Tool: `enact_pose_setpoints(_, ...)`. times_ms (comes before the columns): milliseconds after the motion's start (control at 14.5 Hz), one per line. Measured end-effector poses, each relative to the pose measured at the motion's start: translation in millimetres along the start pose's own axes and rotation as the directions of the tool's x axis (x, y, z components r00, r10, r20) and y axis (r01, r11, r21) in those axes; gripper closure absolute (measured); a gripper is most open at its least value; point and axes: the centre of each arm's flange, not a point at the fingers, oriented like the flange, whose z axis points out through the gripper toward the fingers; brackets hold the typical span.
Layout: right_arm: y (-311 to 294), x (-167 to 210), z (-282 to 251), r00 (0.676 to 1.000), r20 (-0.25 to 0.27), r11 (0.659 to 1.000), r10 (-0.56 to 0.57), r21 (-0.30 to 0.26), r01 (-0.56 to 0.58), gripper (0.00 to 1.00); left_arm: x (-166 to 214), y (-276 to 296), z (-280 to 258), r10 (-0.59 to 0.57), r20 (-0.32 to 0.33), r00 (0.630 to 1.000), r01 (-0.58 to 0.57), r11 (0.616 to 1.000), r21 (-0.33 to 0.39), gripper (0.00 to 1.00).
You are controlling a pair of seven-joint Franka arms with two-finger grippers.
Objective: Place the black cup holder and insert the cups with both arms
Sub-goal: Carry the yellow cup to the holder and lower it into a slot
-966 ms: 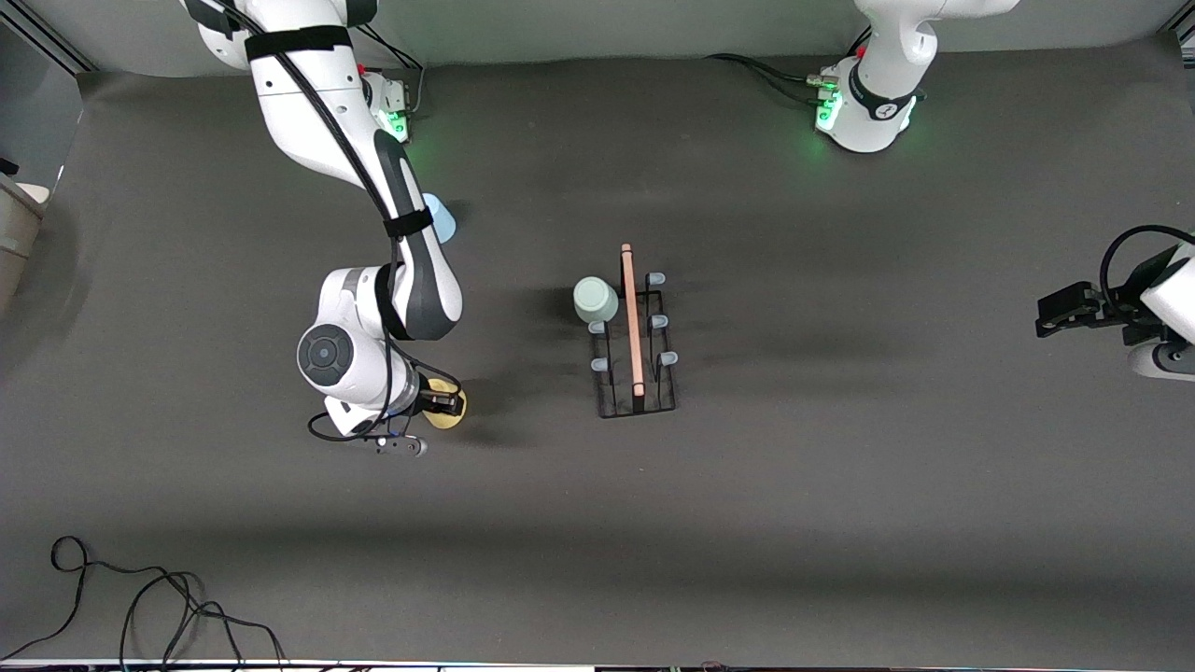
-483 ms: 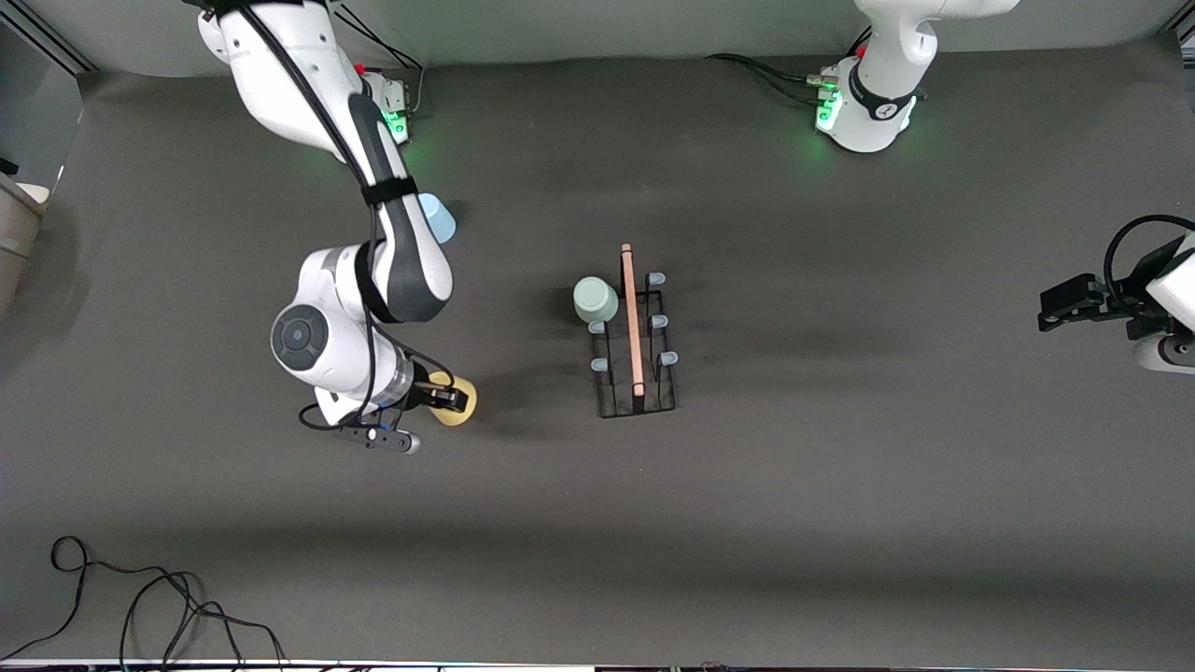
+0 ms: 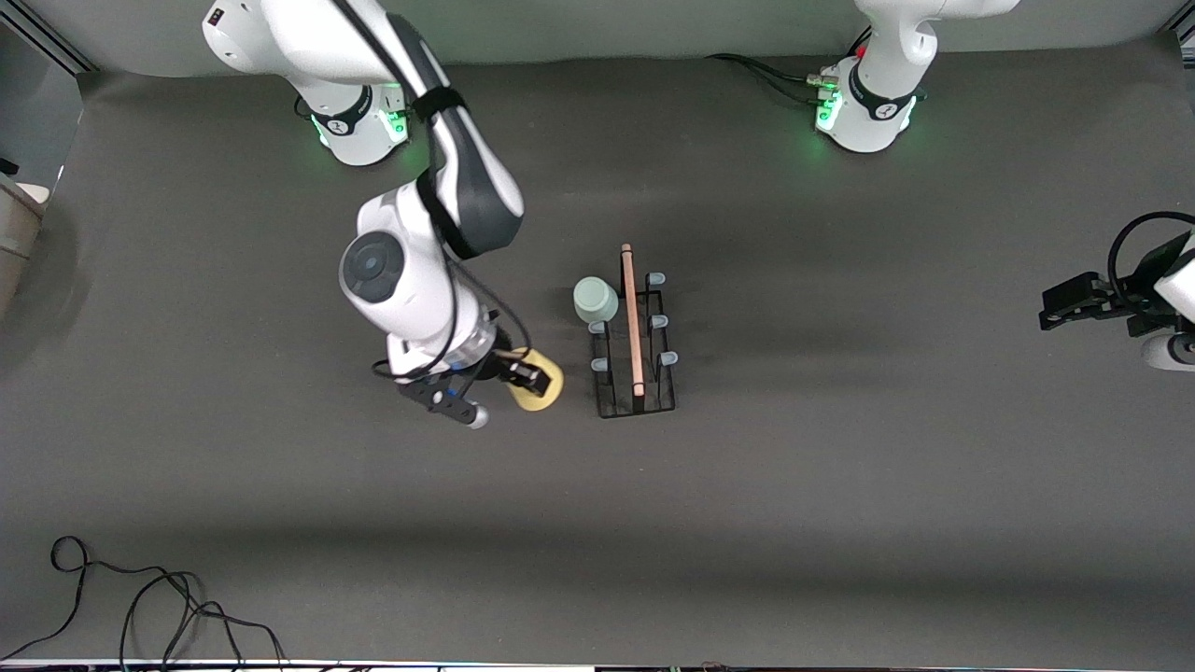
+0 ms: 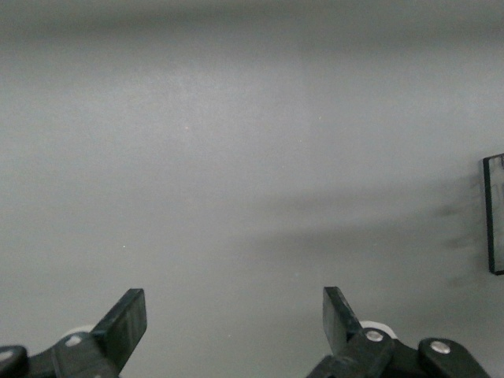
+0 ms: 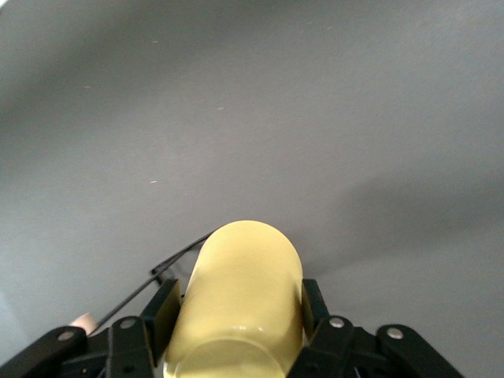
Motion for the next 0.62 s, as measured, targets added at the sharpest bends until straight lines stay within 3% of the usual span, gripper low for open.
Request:
enact_pose_setpoints(276, -20.3, -17.7, -4.9, 0.999, -0.004, 0.999, 0.05, 0.018, -0.05, 0.33, 0.0, 0.1, -0.7, -0.004, -0.001, 1.0, 0.004, 1.0, 0.0, 0.0)
enact_pose_setpoints(621, -38.1, -40.4, 33.6, 0.998, -0.014, 0.997, 0.067, -0.024, -0.067, 0.33, -0.4, -0.1, -0.3, -0.005, 0.003, 1.0, 0.005, 1.0, 0.0, 0.0)
